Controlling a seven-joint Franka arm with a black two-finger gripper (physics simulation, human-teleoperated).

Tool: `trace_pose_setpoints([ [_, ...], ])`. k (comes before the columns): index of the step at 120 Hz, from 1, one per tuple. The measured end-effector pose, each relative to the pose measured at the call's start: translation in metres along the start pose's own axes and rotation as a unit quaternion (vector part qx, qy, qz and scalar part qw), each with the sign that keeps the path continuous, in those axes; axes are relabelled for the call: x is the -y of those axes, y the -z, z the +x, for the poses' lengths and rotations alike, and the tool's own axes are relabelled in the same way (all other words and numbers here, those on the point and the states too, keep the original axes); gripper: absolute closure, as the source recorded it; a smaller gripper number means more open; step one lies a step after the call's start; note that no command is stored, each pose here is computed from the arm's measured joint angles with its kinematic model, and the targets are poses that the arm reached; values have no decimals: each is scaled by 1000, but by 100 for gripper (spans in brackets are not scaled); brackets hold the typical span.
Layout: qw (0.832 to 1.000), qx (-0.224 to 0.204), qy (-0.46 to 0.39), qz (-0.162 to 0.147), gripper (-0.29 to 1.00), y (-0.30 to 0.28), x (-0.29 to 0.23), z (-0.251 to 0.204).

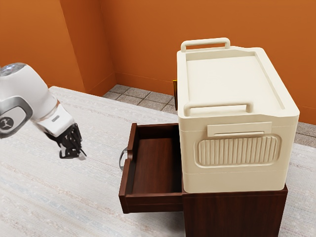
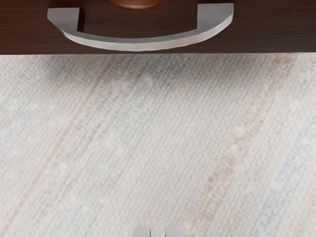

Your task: Push the drawer handle with one arm to close the drawer

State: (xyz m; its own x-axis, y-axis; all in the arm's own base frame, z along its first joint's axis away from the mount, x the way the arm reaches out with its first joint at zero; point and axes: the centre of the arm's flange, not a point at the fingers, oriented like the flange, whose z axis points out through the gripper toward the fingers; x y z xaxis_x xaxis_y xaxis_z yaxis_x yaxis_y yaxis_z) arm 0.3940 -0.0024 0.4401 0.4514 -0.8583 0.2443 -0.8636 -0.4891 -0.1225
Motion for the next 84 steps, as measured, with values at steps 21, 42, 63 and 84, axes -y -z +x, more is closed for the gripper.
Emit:
trace_pose_setpoints([
  [21, 999, -12, -29, 14, 78, -13, 0, 18],
  [42, 998, -14, -52, 21, 78, -29, -5, 33],
  [63, 998, -19, -62, 26, 78, -42, -6, 40],
  [84, 997, -25, -66, 31, 79, -54, -7, 50],
])
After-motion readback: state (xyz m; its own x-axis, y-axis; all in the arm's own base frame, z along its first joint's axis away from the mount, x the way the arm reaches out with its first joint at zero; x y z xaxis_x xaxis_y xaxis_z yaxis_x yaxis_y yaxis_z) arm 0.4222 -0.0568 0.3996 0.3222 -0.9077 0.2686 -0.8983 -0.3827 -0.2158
